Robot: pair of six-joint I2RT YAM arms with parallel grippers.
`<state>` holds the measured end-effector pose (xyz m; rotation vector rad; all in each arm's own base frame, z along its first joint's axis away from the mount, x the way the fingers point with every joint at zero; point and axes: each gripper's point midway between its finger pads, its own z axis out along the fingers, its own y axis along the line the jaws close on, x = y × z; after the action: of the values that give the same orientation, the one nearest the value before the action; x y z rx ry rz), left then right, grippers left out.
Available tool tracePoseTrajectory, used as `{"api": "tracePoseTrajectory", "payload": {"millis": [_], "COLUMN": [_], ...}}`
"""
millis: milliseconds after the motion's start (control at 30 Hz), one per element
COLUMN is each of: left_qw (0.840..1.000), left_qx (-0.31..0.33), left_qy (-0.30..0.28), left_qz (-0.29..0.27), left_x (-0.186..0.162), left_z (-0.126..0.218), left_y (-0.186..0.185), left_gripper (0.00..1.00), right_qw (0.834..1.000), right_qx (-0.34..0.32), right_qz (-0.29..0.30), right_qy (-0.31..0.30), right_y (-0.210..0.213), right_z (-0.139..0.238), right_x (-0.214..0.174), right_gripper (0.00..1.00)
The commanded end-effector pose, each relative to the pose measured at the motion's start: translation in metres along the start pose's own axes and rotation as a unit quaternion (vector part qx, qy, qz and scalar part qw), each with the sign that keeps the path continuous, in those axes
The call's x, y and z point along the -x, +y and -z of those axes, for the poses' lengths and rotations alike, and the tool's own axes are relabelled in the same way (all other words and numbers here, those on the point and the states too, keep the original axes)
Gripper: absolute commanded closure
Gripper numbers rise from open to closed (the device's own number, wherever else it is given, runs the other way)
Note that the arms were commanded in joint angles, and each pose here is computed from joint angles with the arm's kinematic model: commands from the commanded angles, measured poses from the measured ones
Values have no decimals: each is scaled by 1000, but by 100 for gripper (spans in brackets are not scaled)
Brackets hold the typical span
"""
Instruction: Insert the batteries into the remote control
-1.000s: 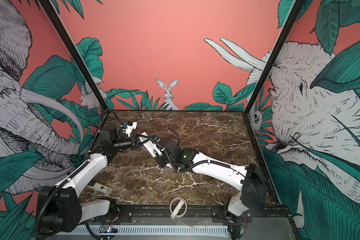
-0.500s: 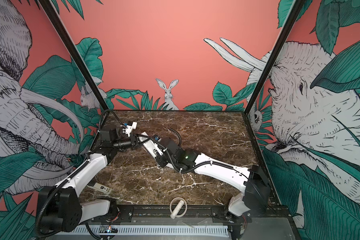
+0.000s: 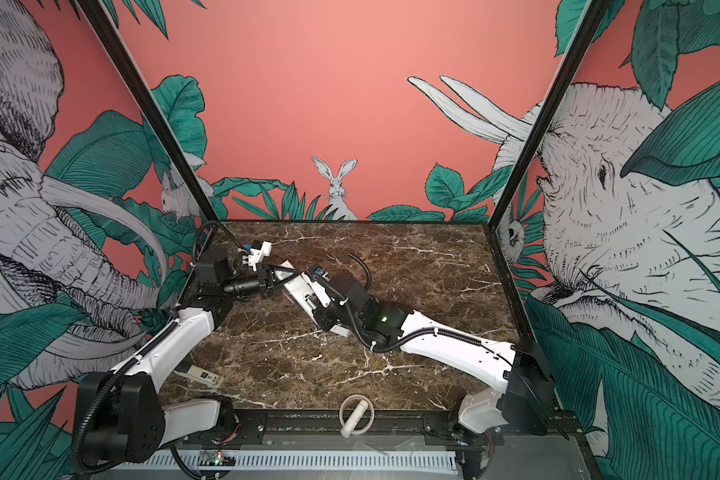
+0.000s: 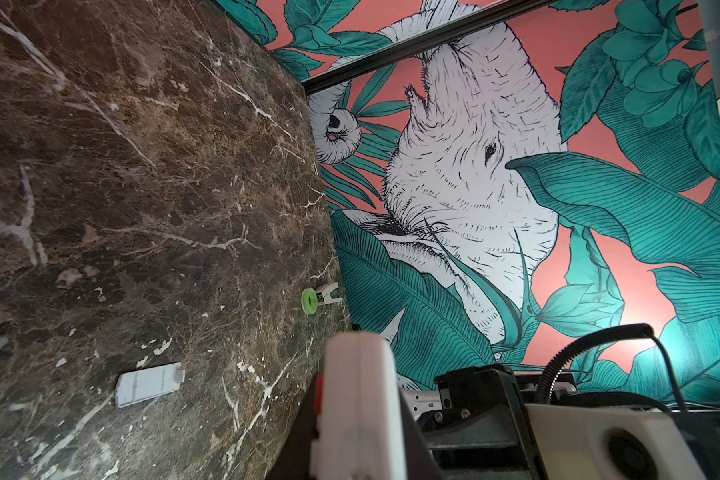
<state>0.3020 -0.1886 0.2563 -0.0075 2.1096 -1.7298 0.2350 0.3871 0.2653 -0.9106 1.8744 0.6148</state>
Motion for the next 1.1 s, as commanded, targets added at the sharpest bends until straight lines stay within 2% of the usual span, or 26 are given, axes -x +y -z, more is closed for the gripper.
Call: {"api": "tracePoseTrajectory", "payload": {"millis": [0,567,933,1067], "left_qw": [1000,1000,1000,999], "left_qx": [-19,-22,7,26], "left_qy": [5,-2,0,0], "left_qz": [-12,-11,-23,-31], "left_x": [-2,2,-3,-6], "left_z": [3,6,8,10], "left_y": [-12,-13,-4,1], "left_gripper": [100,100,100,100], "right_qw": [999,999,999,999], "right_qx": [16,21,11,14], "right_qz": [9,-16,-17,-19], "right_qy": [-41,-31,-30,-28], "right_y": [6,4,0,1], "right_z": [1,-9,0,3], "right_x": [21,-3,2,5], "right_gripper": [90,88,61,56]}}
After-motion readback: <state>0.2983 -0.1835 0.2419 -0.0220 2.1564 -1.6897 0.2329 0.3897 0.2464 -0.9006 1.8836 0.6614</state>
